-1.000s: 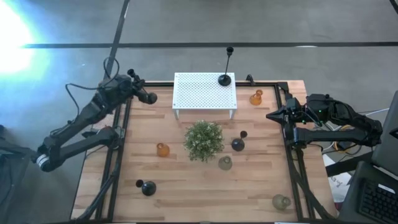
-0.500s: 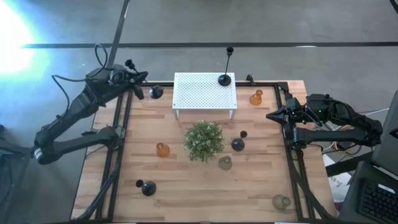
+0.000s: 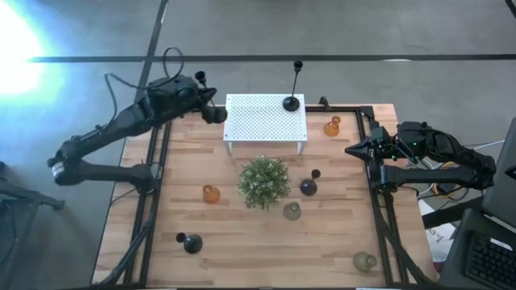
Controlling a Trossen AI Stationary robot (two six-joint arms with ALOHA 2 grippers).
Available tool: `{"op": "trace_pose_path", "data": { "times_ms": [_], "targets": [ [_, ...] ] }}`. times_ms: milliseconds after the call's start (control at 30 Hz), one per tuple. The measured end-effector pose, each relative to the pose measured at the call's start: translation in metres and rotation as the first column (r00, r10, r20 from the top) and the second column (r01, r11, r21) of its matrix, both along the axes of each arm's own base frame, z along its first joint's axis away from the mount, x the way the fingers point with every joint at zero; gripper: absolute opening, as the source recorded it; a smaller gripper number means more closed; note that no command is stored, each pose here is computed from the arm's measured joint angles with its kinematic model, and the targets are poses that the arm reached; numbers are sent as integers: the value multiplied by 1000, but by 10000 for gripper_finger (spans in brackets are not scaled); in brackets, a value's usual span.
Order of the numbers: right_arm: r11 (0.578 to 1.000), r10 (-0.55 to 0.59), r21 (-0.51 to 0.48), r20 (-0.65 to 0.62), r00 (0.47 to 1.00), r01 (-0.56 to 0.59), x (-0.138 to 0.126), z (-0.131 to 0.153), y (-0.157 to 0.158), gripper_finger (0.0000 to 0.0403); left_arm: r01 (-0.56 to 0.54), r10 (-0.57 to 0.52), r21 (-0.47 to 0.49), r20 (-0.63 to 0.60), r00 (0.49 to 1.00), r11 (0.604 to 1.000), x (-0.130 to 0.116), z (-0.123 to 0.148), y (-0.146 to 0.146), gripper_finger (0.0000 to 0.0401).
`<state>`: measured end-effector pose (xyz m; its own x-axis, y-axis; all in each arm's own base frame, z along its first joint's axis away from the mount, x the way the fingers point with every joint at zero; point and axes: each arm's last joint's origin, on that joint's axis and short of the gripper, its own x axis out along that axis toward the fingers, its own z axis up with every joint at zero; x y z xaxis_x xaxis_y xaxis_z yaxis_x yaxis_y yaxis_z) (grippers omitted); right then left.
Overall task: Pick & Place candle stick holders
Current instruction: Put the top left black candle holder on the shelf
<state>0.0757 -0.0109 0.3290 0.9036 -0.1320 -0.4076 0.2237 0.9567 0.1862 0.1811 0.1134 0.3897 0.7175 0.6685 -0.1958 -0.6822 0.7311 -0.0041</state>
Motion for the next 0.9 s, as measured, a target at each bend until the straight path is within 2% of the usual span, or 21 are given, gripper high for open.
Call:
{"op": "trace_pose_path", "data": {
  "times_ms": [233, 433, 700, 900],
  "targets": [
    [1000, 0, 1, 0, 1000, 0, 0, 0, 0, 13, -57, 58, 7, -64, 996, 998, 34, 4, 22, 11],
    [1000, 0, 0, 0, 1000, 0, 0, 0, 0, 13, -90, 92, 34, -63, 994, 995, 58, 6, 43, 11],
    [1000, 0, 1, 0, 1000, 0, 0, 0, 0, 13, -129, 132, 40, -77, 988, 991, 79, -12, 74, 11],
    [1000, 0, 1, 0, 1000, 0, 0, 0, 0, 13, -95, 96, 24, -73, 993, 995, 92, -29, 95, 11]
  ]
}}
